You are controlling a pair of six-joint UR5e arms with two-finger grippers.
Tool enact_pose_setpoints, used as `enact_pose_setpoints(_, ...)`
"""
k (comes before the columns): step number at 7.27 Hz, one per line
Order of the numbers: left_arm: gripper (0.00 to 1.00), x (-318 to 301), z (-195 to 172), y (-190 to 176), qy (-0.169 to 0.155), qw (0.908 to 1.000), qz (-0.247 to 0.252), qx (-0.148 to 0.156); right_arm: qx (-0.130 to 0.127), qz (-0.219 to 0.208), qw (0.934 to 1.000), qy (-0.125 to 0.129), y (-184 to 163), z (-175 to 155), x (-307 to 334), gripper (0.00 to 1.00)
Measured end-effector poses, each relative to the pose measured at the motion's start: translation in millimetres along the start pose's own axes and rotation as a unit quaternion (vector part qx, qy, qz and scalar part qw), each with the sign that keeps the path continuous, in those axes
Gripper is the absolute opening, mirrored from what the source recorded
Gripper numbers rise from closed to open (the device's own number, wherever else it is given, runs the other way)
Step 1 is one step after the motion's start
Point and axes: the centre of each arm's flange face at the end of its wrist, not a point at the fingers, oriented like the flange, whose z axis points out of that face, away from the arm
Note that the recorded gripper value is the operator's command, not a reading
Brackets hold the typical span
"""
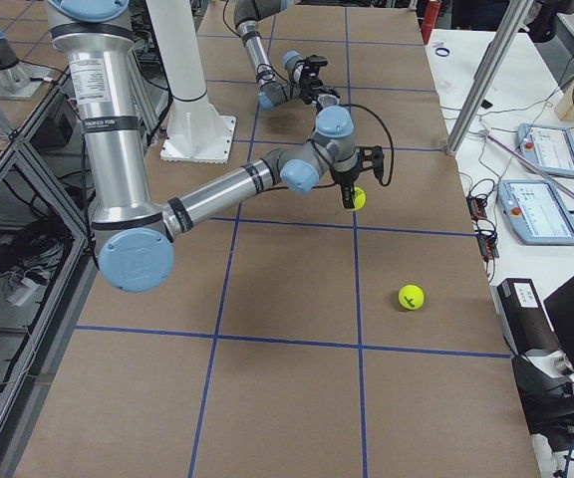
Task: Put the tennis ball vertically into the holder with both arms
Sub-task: 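Carry the ball over the can's opening with the right gripper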
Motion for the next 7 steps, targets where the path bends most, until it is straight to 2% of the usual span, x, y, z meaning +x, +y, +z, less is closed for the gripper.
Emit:
enact_pose_setpoints(3,0.83,0,0,1,0.0,1.0,0.0,-0.002,-0.018,0.076,0.9968,-0.02,-8,-36,-136,0.0)
enact_pose_setpoints(5,0.83,0,-1,2,0.0,1.0,0.0,-0.002,-0.025,0.106,0.9937,-0.028,1,-51,-207,0.0)
enact_pose_setpoints(7,0.83,1,-1,2,0.0,1.0,0.0,-0.002,-0.029,0.124,0.9916,-0.022,22,-57,-271,0.0)
